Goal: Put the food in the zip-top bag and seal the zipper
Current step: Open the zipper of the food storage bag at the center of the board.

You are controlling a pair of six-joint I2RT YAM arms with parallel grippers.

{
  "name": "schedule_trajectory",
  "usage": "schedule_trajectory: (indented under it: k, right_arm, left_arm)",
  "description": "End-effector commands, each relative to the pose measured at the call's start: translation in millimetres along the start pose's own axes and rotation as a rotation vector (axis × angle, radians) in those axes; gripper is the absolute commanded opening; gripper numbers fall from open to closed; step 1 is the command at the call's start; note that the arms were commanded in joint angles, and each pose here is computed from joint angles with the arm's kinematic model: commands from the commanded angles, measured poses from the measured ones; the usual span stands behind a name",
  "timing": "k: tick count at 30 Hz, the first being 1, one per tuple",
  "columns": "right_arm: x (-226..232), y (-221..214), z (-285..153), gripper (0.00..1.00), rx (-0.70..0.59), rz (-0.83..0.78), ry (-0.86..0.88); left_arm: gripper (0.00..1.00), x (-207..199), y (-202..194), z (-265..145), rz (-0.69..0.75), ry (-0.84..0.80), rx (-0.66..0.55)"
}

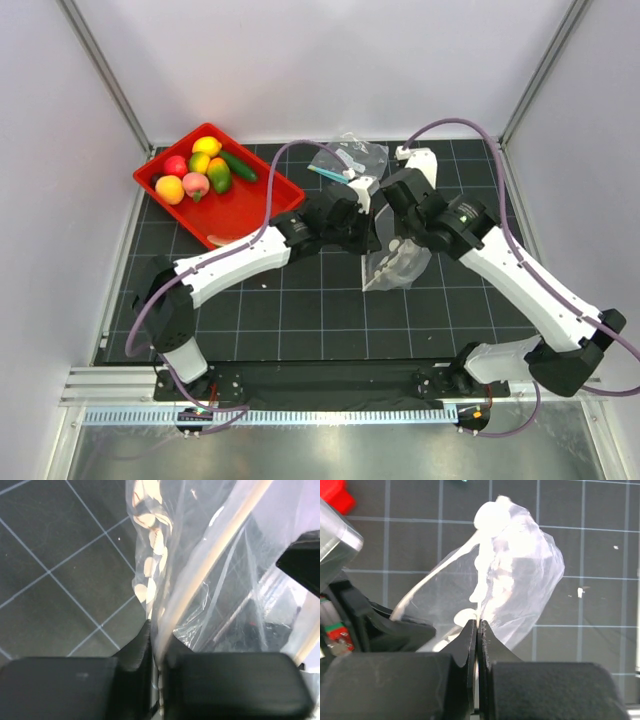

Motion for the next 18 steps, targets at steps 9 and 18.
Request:
schedule_trajectory:
  k: [9, 18]
  right_arm:
    - [19, -33, 37, 0.29, 0.073, -0.113, 0.041]
    - [29, -39, 46, 0.45, 0.02, -0.052, 0.12]
  left_arm:
    - [0.0, 27, -14, 39, -0.224, -0.156, -0.111]
    - [0.0, 53, -18, 33, -0.303, -0.166, -0.211]
Point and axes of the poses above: each gripper's point midway between its finger pads, its own z axis out along the fingers, its own x axis along the line the jaws close on, y = z × x, the point moved 10 cm from there along -z, back along the fingers, and after that the axes turned 8 degrees about -z, right-handed, at the moved point
